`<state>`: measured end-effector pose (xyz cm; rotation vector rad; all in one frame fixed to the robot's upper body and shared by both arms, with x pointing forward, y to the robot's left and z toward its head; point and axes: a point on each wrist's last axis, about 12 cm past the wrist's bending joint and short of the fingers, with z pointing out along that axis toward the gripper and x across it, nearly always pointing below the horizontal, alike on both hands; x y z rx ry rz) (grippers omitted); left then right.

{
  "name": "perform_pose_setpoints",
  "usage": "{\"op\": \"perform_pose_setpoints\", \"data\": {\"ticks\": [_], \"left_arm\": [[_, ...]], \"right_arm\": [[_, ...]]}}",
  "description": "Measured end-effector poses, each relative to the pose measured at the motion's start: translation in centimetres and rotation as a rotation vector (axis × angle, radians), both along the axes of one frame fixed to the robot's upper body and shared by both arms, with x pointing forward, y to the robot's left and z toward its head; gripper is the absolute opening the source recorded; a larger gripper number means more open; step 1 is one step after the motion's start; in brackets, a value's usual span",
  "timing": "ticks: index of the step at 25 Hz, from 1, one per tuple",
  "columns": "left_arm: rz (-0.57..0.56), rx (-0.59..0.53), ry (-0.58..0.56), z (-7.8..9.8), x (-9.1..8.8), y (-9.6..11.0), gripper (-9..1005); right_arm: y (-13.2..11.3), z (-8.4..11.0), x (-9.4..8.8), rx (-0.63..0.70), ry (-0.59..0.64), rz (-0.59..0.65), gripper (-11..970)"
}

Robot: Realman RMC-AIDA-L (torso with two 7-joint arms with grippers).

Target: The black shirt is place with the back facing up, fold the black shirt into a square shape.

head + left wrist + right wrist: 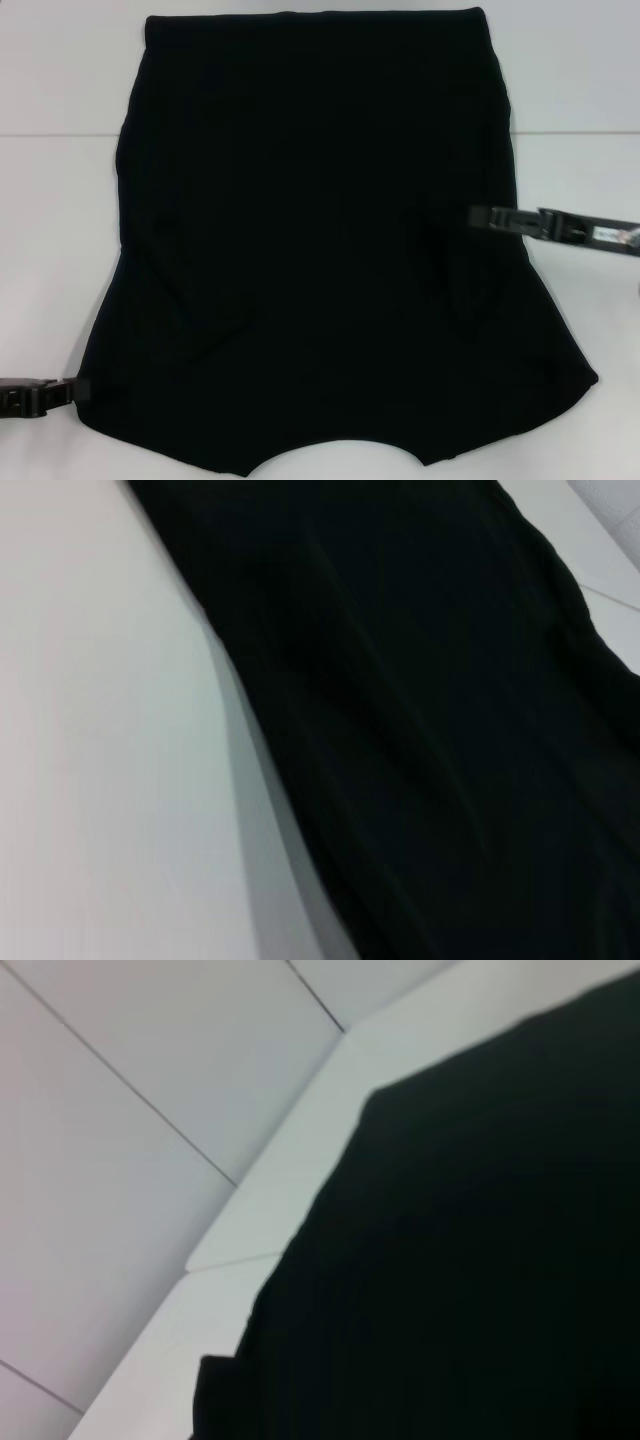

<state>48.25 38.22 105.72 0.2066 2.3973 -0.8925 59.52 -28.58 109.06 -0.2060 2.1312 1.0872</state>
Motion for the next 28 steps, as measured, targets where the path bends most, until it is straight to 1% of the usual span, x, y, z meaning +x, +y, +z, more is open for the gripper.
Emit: {"op": "perform_pose_setpoints", "data": {"ticks": [2, 5, 7, 8, 12, 13, 16, 17, 22, 28], "left_arm": [[-0.001, -0.013, 0.002, -0.1, 0.0, -0.2, 36], [-0.002, -0.023, 0.003, -0.2, -0.1, -0.3, 36], [0.001, -0.033, 0.003, -0.2, -0.1, -0.4, 37], [0.001, -0.034, 0.003, -0.2, -0.1, -0.4, 37], [0.004, -0.042, -0.003, -0.1, -0.1, -0.3, 37], [0.005, -0.042, -0.003, -0.1, -0.1, -0.3, 37], [0.003, -0.042, -0.005, -0.1, -0.1, -0.3, 38], [0.002, -0.041, -0.006, -0.1, 0.0, -0.3, 38], [-0.005, -0.038, -0.011, 0.0, 0.1, -0.4, 38], [-0.005, -0.037, -0.012, 0.0, 0.1, -0.4, 38]], "right_arm": [[-1.2, -0.4, -0.9, 0.008, 0.048, -0.008, 795], [-3.2, -1.1, -2.2, -0.009, 0.127, -0.034, 771], [-4.5, -1.4, -2.9, -0.028, 0.177, -0.056, 773], [-5.7, -1.6, -3.5, -0.044, 0.211, -0.068, 774], [-6.9, -1.6, -4.1, -0.063, 0.244, -0.069, 775], [-7.3, -1.7, -4.3, -0.082, 0.275, -0.066, 775], [-7.4, -1.7, -4.3, -0.096, 0.293, -0.062, 775], [-7.3, -1.7, -4.3, -0.117, 0.317, -0.047, 775], [-6.1, -1.6, -4.0, -0.146, 0.351, 0.023, 776], [-5.6, -1.8, -3.9, -0.178, 0.382, 0.046, 776]]}}
